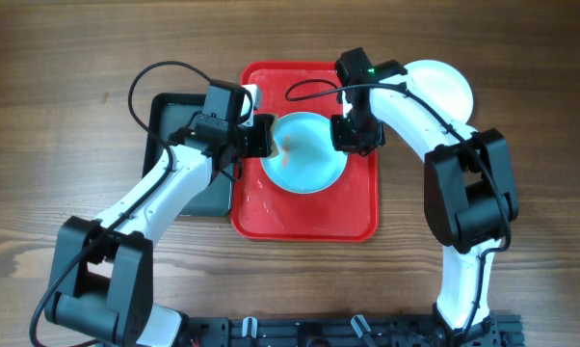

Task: Clean dirty plates on tray and stack at the side

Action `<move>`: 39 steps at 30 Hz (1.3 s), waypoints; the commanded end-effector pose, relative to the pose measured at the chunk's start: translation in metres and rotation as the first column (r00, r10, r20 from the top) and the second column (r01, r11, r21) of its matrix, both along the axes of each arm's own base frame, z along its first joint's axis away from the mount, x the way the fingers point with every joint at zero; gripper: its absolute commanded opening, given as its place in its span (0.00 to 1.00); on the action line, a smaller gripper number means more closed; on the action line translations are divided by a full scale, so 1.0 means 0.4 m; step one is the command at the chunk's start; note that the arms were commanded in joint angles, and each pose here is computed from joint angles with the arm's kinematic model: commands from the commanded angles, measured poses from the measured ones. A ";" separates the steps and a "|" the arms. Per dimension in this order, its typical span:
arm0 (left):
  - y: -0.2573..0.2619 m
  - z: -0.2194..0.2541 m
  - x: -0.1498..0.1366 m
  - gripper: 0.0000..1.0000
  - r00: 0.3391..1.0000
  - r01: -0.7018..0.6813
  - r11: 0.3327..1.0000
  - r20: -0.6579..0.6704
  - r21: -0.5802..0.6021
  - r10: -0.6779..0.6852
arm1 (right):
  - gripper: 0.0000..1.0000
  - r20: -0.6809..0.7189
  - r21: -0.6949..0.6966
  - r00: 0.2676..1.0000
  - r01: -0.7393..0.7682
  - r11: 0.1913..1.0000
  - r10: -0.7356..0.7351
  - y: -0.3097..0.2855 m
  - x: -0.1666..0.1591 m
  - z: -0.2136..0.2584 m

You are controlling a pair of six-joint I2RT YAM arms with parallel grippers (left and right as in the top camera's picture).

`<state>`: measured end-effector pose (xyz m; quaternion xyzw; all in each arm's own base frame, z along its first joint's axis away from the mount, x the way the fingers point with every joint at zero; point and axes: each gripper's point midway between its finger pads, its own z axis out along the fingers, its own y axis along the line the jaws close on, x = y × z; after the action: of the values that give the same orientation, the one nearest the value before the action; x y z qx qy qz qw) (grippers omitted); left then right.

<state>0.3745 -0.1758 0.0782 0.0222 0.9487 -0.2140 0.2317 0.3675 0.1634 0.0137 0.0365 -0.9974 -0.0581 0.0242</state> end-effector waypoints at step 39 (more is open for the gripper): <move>0.009 -0.090 0.003 0.04 0.984 0.025 0.998 -0.176 0.059 -0.015 | 0.05 0.014 0.102 0.997 -0.073 0.992 0.072 0.045 -0.005 0.019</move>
<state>0.3696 -0.1711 0.0449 0.0073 0.9714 -0.1936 0.1370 0.3674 0.1773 0.0151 0.0642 -0.9928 -0.0982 0.0237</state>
